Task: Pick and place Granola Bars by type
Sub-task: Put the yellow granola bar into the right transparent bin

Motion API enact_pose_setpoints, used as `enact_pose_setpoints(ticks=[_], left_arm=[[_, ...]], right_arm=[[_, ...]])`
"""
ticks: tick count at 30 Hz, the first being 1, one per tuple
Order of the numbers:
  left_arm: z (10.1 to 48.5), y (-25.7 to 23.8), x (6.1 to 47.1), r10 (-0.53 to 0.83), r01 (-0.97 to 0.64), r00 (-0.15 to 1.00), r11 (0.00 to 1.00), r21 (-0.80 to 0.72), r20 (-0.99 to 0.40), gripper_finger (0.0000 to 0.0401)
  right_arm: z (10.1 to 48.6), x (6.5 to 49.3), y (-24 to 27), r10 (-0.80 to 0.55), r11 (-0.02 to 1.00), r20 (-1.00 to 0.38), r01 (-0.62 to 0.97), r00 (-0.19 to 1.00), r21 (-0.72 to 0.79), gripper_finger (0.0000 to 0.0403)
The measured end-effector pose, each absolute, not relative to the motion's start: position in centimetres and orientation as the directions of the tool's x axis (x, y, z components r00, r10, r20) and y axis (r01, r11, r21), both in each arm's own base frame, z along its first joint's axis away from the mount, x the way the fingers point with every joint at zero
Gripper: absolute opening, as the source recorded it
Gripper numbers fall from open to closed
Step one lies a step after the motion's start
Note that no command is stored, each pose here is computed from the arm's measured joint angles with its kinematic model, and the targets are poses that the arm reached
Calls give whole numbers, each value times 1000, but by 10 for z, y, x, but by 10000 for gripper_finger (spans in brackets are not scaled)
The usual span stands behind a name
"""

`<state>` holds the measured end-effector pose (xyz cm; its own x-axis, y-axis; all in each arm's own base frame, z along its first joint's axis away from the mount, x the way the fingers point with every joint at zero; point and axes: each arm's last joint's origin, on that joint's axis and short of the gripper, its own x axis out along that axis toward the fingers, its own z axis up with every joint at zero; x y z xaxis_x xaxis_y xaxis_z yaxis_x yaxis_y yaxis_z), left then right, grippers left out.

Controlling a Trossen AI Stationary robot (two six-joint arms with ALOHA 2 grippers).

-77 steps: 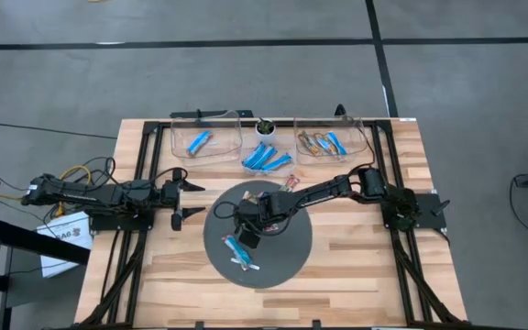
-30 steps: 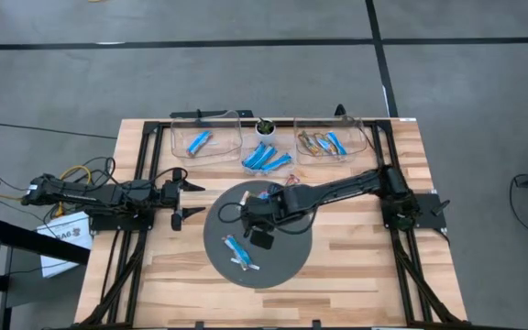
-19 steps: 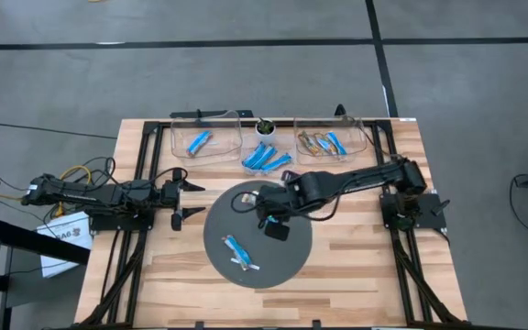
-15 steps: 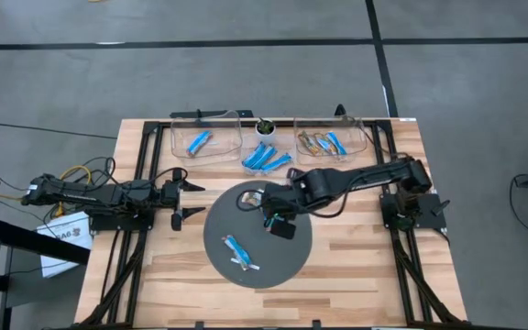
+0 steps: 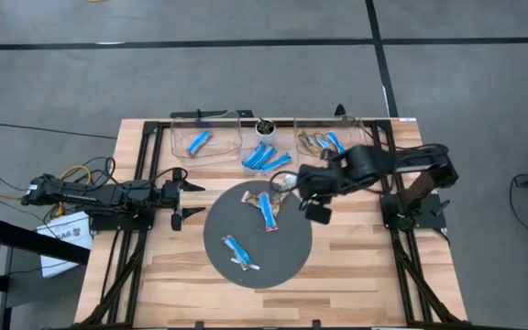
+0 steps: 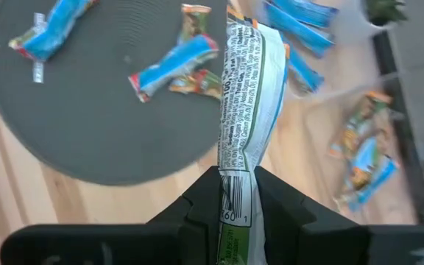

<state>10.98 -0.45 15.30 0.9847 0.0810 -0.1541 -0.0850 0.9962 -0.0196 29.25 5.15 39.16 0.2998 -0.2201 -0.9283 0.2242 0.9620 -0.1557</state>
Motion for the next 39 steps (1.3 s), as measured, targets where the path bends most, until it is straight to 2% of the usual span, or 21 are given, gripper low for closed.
enact_pose_setpoints(ticks=[4,17,27,39], left_arm=[[153,-4,110,81,-85,985,996,-19,-154,294],[153,-4,110,81,-85,985,996,-19,-155,294],[153,-4,110,81,-85,985,996,-20,-154,294],[153,-4,110,81,-85,985,996,-19,-155,294]], right_arm=[[402,279,45,-258,950,-911,257,323,-178,65],[383,274,29,-280,934,-927,296,249,-203,65],[360,236,15,-283,910,-926,376,248,-178,65],[326,186,11,-252,889,-918,447,307,-95,65]])
